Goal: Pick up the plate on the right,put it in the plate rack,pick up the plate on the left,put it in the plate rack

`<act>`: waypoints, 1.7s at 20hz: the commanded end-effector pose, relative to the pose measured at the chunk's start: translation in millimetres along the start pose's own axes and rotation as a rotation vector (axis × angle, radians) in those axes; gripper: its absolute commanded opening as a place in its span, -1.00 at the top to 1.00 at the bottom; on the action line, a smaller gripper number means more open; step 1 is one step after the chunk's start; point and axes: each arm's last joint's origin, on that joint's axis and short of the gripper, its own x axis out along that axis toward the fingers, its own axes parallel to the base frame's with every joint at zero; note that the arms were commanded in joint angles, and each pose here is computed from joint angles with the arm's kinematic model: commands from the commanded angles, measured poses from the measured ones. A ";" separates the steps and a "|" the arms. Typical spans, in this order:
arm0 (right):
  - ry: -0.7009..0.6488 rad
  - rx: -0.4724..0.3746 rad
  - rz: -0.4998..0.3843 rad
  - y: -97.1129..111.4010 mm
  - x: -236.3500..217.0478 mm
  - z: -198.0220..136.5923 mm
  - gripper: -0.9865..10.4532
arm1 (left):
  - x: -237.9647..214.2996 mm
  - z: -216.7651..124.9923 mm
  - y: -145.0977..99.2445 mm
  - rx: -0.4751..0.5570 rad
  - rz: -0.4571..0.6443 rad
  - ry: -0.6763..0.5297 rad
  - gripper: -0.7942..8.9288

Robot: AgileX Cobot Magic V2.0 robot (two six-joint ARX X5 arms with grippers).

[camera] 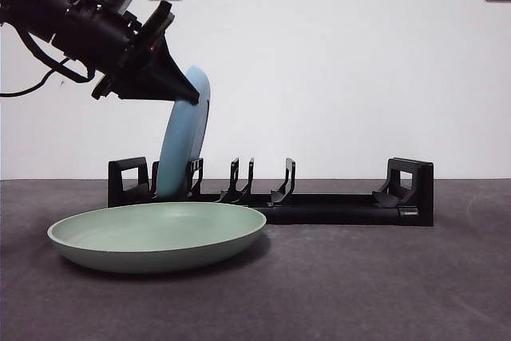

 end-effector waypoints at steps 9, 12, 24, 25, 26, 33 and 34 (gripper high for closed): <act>0.027 -0.002 0.000 -0.5 1.8 -2.1 0.06 | -5.4 0.6 -3.9 0.055 0.010 0.013 0.11; 0.073 0.008 0.034 -0.5 4.3 -5.6 0.06 | -19.6 10.2 -13.5 0.092 0.010 -0.017 0.11; 0.439 0.090 0.261 3.9 66.9 -41.0 0.07 | -117.5 37.8 -102.8 0.524 0.269 -0.118 0.11; 0.478 0.090 0.267 6.0 78.0 -47.4 0.08 | -126.5 37.0 -114.1 0.574 0.320 -0.120 0.11; 0.515 0.089 0.274 8.6 90.4 -54.5 0.12 | -134.2 35.6 -124.0 0.611 0.360 -0.121 0.11; 0.660 0.114 0.285 11.8 167.4 -104.1 0.23 | -167.3 23.0 -165.6 0.684 0.443 -0.140 0.12; 0.679 0.120 0.283 11.4 174.7 -111.1 0.23 | -168.1 21.4 -168.6 0.691 0.437 -0.135 0.12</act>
